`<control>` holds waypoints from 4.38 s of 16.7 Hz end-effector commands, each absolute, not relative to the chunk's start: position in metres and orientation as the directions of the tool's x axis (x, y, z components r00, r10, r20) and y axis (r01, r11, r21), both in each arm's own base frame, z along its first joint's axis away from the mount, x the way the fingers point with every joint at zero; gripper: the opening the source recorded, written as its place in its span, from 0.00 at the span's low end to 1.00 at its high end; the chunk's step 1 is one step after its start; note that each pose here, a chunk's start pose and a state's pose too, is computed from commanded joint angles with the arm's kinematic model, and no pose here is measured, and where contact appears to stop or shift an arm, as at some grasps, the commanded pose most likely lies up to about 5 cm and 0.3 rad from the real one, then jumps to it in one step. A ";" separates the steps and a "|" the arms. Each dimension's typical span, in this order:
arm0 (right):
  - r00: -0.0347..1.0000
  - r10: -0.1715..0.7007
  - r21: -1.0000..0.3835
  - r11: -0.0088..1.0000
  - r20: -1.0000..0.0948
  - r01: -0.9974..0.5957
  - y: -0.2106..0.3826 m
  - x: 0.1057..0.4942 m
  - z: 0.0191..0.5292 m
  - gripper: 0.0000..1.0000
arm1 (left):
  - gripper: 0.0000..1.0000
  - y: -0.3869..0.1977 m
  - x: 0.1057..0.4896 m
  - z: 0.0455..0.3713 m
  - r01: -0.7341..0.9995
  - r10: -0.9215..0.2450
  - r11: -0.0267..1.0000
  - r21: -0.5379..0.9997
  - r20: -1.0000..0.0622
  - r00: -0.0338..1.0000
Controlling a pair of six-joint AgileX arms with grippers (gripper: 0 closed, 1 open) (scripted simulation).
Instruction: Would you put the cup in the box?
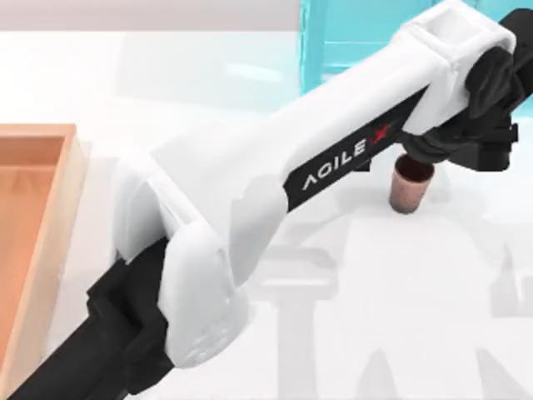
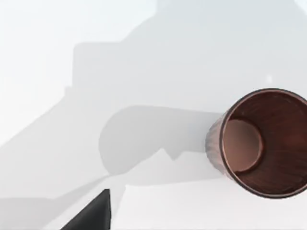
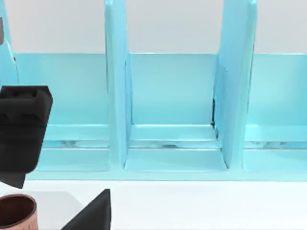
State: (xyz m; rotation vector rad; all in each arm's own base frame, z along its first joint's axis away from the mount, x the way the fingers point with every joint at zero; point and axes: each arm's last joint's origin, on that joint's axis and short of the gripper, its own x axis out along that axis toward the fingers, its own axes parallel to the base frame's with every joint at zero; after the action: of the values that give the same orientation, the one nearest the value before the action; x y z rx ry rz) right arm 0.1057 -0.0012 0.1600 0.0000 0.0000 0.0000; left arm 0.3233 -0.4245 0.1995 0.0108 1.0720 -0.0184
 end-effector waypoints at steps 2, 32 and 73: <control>1.000 0.000 0.000 1.000 0.000 0.000 -0.001 0.106 0.160 1.00 | 1.00 -0.425 0.336 0.177 0.020 -0.009 1.000 0.000 -0.878 0.478; 1.000 0.000 0.000 1.000 0.000 0.000 -0.001 0.106 0.160 1.00 | 0.00 -0.425 0.356 0.134 0.025 -0.012 1.000 0.000 -0.878 0.479; 1.000 0.000 0.000 1.000 0.000 0.000 -0.001 0.106 0.160 1.00 | 0.00 0.093 0.256 0.224 0.019 0.031 0.999 0.048 -0.850 0.526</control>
State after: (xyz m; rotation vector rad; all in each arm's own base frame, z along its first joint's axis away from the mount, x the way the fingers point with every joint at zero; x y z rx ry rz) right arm 0.1057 -0.0012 0.1600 0.0000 0.0000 0.0000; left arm 0.2560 0.0928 0.2239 0.0532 1.0170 0.0071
